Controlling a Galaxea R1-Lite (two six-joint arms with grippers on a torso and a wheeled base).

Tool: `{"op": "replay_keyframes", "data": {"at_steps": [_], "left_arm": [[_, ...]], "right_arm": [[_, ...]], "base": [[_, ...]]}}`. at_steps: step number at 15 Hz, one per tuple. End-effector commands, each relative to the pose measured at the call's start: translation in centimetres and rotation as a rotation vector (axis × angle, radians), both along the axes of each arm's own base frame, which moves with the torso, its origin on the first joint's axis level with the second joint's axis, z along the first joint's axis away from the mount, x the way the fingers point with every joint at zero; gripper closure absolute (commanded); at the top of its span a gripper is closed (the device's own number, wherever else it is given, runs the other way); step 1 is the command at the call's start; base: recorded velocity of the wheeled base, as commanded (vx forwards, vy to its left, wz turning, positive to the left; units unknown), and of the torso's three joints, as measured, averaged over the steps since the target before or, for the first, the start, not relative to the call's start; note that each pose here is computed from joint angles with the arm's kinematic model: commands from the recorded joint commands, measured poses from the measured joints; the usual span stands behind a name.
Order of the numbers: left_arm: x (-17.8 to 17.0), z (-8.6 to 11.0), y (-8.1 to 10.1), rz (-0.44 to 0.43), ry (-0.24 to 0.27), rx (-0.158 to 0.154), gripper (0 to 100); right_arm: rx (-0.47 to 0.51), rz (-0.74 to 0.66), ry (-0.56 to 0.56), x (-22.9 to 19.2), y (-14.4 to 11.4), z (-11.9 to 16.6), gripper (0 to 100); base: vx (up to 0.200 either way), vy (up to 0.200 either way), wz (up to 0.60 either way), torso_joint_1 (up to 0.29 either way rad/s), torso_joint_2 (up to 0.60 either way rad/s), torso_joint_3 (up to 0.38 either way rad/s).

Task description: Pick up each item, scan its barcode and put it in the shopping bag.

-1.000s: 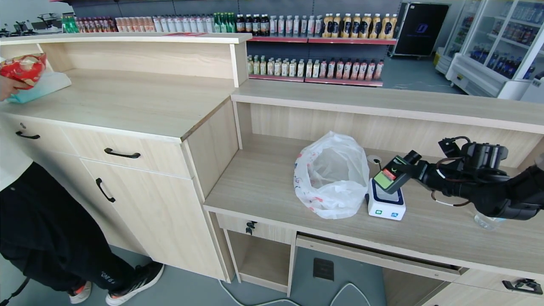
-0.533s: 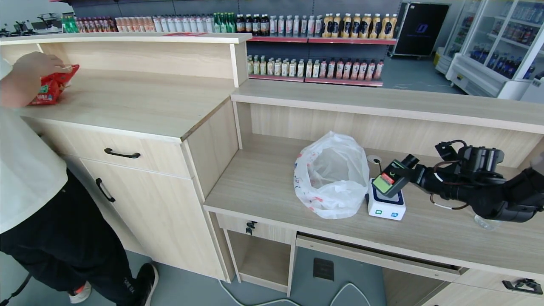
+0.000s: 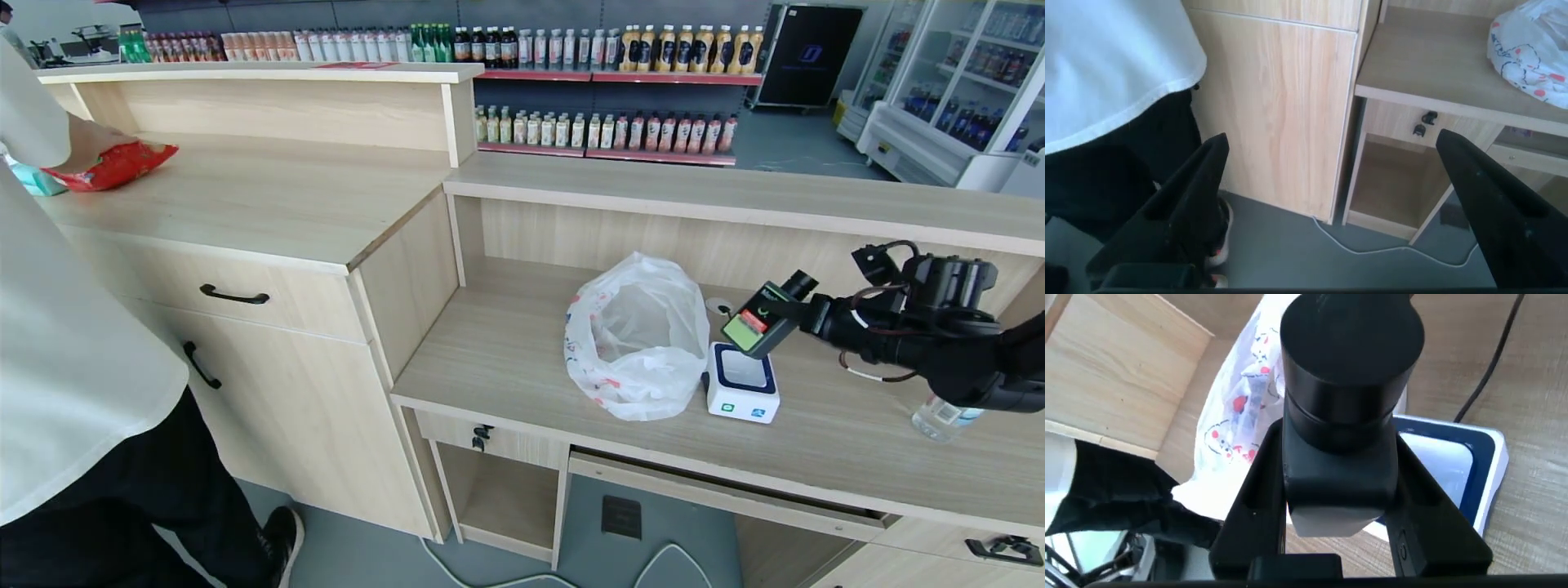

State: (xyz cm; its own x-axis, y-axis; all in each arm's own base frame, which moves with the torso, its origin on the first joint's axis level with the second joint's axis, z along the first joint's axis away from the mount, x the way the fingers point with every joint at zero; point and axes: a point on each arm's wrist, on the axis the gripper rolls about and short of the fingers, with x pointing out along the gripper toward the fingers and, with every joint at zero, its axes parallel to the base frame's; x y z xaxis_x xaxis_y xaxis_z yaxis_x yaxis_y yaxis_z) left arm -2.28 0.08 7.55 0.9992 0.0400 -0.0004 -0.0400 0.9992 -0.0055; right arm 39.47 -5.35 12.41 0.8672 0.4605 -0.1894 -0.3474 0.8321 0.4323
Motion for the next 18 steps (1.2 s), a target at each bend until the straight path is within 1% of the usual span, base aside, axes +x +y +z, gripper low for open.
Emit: {"op": "replay_keyframes", "data": {"at_steps": [1, 2, 3, 4, 7, 10, 12, 13, 14, 15, 16, 17, 18], "left_arm": [[0.0, 0.0, 0.0, 0.001, 0.000, -0.001, 0], [0.0, 0.0, 0.0, 0.001, 0.000, -0.001, 0], [0.0, 0.0, 0.0, 0.001, 0.000, -0.001, 0], [0.0, 0.0, 0.0, 0.001, 0.000, -0.001, 0], [0.0, 0.0, 0.0, 0.001, 0.000, -0.001, 0], [0.0, 0.0, 0.0, 0.001, 0.000, -0.001, 0], [0.0, 0.0, 0.0, 0.003, 0.000, -0.001, 0], [0.0, 0.0, 0.0, 0.003, 0.000, -0.001, 0], [0.0, 0.0, 0.0, 0.001, 0.000, -0.001, 0], [0.0, 0.0, 0.0, 0.001, 0.000, -0.001, 0], [0.0, 0.0, 0.0, 0.003, 0.000, -0.001, 0], [0.0, 0.0, 0.0, 0.001, 0.000, -0.001, 0], [0.0, 0.0, 0.0, 0.000, 0.000, -0.001, 0]], "right_arm": [[-0.297, 0.048, -0.237, -5.4, 0.8, 7.0, 100], [-0.495, 0.058, -0.287, -6.3, -0.1, 6.6, 100], [-0.676, 0.045, -0.331, -6.9, -1.7, 6.4, 100], [-0.729, 0.031, -0.353, -7.3, -2.3, 6.5, 100], [-0.763, -0.017, -0.416, -7.8, -3.0, 7.4, 100], [-0.790, -0.038, -0.440, -8.2, -3.5, 7.9, 100], [-0.798, -0.053, -0.446, -8.4, -3.4, 8.2, 100], [-0.806, -0.086, -0.439, -8.4, -3.4, 8.4, 100], [-0.786, -0.113, -0.432, -8.3, -3.3, 8.8, 100], [-0.710, -0.129, -0.404, -8.1, -3.3, 8.9, 100], [-0.676, -0.132, -0.394, -7.8, -3.3, 8.9, 100], [-0.654, -0.129, -0.371, -7.3, -3.4, 8.3, 100], [-0.641, -0.116, -0.334, -6.7, -3.5, 7.0, 100]], "base": [[0.000, 0.000, 0.00, 0.000, 0.00, 0.000], [0.000, 0.000, 0.00, 0.000, 0.00, 0.000], [0.000, 0.000, 0.00, 0.000, 0.00, 0.000], [0.000, 0.000, 0.00, 0.000, 0.00, 0.000], [0.000, 0.000, 0.00, 0.000, 0.00, 0.000], [0.000, 0.000, 0.00, 0.000, 0.00, 0.000], [0.000, 0.000, 0.60, 0.002, 0.00, 0.000], [0.000, 0.000, 0.60, -0.002, -0.01, 0.002], [0.000, 0.000, 0.60, 0.002, 0.00, 0.002], [0.000, 0.000, 0.60, 0.017, 0.01, -0.002], [0.000, 0.000, 0.00, 0.000, 0.00, 0.000], [0.000, 0.000, 0.00, 0.000, 0.00, 0.000], [0.000, 0.000, 0.00, 0.000, 0.00, 0.000]]}}
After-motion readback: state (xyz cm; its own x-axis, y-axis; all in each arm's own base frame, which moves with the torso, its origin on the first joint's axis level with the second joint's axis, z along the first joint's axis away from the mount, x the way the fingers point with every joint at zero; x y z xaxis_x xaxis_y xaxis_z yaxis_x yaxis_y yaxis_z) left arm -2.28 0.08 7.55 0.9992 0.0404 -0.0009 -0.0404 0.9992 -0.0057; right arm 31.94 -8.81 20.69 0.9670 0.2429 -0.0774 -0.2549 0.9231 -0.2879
